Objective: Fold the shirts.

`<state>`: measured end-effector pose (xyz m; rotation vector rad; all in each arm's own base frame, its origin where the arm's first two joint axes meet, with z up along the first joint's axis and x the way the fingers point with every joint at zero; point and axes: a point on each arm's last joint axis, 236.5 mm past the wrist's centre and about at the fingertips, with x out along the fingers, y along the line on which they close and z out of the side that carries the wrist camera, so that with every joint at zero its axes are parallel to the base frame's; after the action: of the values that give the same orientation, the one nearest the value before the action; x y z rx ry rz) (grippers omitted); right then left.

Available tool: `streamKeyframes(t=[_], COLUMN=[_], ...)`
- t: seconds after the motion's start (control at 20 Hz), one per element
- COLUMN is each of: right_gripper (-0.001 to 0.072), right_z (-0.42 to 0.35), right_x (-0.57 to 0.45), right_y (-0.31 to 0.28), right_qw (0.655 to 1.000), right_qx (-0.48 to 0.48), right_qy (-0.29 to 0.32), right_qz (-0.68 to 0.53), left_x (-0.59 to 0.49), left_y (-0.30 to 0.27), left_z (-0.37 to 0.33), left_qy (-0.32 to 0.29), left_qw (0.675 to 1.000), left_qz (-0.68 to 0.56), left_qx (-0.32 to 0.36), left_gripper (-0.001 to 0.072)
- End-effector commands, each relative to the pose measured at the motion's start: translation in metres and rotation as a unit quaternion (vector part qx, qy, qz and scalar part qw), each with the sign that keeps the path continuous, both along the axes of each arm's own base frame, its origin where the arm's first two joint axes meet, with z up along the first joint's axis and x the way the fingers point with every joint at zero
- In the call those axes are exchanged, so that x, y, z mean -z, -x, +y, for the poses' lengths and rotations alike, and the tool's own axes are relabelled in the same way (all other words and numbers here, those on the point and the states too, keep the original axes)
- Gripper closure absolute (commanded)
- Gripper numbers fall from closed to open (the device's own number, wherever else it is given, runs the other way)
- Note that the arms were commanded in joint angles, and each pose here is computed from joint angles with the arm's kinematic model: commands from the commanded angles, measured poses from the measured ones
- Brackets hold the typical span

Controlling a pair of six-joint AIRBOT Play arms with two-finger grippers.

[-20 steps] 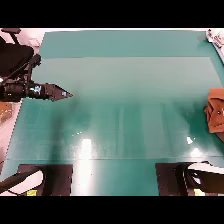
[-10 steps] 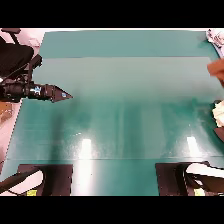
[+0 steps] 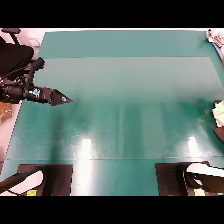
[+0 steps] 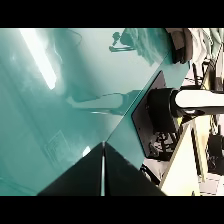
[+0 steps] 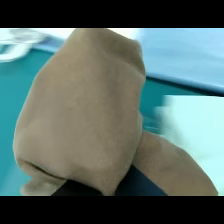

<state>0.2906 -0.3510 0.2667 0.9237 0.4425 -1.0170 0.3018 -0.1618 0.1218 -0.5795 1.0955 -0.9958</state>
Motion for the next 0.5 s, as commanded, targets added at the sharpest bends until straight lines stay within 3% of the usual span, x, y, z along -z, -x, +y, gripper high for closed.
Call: streamKeyframes(t=[0.0, 0.2, 0.45], right_gripper=[0.0695, 0.0694, 0.0691], right_z=[-0.014, -0.007, 0.003], right_x=[0.067, 0.131, 0.174], right_y=[0.108, 0.179, 0.209], right_qw=[0.979, 0.946, 0.928], right_qx=[0.086, 0.120, 0.101], right_qy=[-0.086, -0.192, -0.243], right_qz=[0.165, 0.230, 0.265], left_x=[0.001, 0.001, 0.001], left_y=[-0.005, -0.005, -0.007], left_z=[0.001, 0.001, 0.002], left_qy=[-0.003, -0.003, -0.004], left_qw=[1.000, 1.000, 1.000], left_qz=[-0.005, -0.005, -0.005], left_qx=[-0.009, -0.010, -0.015], left_gripper=[0.0688, 0.0687, 0.0687])
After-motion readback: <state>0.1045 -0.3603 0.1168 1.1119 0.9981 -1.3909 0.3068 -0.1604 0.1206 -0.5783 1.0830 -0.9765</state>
